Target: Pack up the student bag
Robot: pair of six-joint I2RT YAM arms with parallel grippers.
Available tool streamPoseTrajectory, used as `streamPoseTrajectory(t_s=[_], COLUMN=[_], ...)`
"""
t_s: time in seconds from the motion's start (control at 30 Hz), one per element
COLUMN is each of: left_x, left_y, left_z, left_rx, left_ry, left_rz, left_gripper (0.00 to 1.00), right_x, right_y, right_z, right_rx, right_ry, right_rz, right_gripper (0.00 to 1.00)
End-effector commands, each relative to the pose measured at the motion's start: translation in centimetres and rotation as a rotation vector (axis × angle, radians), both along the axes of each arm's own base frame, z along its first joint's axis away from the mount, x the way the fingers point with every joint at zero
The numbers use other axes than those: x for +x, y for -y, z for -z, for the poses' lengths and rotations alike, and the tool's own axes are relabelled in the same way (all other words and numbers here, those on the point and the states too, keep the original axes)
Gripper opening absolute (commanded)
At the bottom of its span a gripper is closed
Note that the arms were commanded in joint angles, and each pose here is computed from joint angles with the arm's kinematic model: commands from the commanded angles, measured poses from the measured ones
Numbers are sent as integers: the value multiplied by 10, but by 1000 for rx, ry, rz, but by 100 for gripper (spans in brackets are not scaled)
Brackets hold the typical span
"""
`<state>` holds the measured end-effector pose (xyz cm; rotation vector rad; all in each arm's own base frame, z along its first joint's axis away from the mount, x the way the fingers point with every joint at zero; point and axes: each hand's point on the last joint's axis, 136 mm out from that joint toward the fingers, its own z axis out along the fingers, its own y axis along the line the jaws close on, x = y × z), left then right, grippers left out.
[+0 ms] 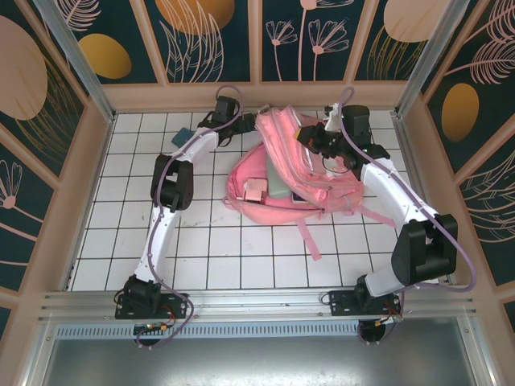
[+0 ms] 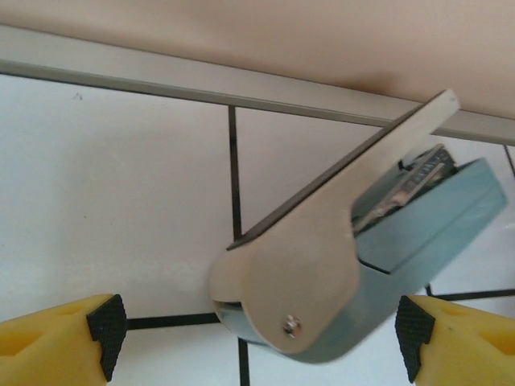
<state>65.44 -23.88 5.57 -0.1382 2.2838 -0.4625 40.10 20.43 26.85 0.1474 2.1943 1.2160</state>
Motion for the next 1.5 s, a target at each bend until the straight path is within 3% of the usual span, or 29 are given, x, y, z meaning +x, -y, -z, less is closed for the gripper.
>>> streamPoseTrajectory(t_s=[0.0, 0.43, 0.67, 0.83, 0.97, 1.17, 1.47], left_x=[7, -60, -112, -129, -111, -59, 12], left_y=[-11, -44, -63, -59, -42, -26, -12], left_z=[3, 55, 45, 15, -13, -40, -39], left_rx=[-16, 79, 81, 22, -38, -80, -110], left_ry=[-16, -269, -322, -259, -175, -48, 86], left_rz=[-56, -121, -158, -103, -43, -39, -71], left_gripper=[88, 84, 84, 84, 84, 88, 94], right_x=[7, 10, 11, 14, 14, 11, 10], right_y=[9, 1, -3, -4, -6, -7, -7], right_z=[-48, -44, -42, -37, -38, -37, -42], right_rx=[37, 47, 57, 64, 82, 76, 51], right_ry=[128, 123, 121, 113, 108, 98, 103], right_rz=[40, -21, -64, -77, -71, -51, -17], right_gripper=[0, 0, 0, 0, 0, 0, 0])
